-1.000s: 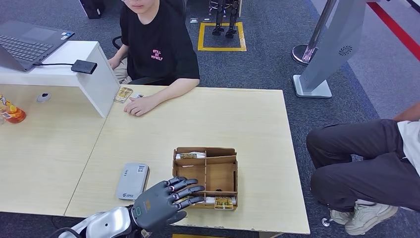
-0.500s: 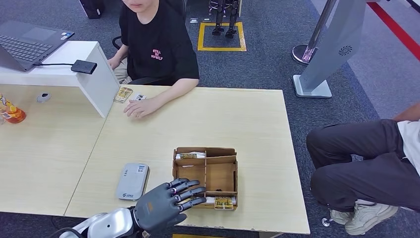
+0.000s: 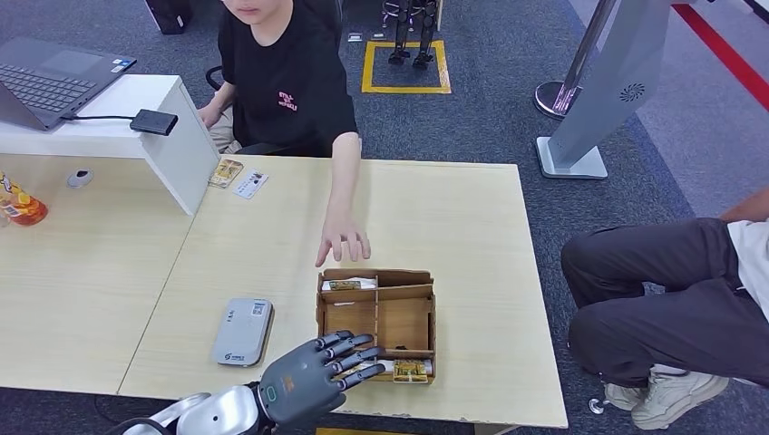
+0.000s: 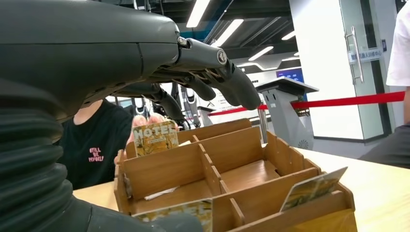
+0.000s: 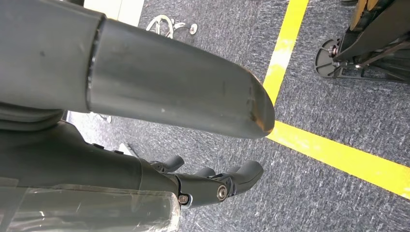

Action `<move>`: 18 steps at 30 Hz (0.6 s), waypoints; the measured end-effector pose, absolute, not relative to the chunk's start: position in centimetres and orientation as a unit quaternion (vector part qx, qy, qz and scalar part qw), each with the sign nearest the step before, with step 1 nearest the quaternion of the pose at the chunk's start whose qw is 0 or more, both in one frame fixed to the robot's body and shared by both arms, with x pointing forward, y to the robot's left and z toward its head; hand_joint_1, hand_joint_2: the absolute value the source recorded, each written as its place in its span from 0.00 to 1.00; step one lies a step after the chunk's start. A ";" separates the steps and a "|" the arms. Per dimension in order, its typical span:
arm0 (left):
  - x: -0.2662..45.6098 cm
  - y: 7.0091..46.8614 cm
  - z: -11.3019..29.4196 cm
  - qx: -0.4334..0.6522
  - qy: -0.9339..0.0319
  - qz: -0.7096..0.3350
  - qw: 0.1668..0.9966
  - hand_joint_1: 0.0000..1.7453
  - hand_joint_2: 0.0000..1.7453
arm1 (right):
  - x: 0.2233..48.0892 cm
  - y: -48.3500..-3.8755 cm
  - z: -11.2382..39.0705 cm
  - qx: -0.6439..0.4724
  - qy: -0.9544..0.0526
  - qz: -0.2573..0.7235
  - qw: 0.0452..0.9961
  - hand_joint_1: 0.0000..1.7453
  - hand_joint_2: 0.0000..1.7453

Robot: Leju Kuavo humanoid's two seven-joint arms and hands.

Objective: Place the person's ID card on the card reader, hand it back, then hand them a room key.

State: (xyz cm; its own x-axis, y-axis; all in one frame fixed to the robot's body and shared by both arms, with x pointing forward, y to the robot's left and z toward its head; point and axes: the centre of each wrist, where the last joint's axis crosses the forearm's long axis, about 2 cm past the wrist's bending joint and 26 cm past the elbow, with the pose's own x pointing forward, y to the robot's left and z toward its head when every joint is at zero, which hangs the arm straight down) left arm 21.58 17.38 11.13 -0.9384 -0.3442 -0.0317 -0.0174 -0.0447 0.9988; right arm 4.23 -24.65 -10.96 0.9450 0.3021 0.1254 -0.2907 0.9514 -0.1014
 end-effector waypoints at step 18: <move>21.0 16.6 9.0 0.176 -0.637 -0.736 0.147 0.25 1.00 | 4.1 -24.7 -11.0 -0.041 -0.067 0.136 0.988 0.00 0.00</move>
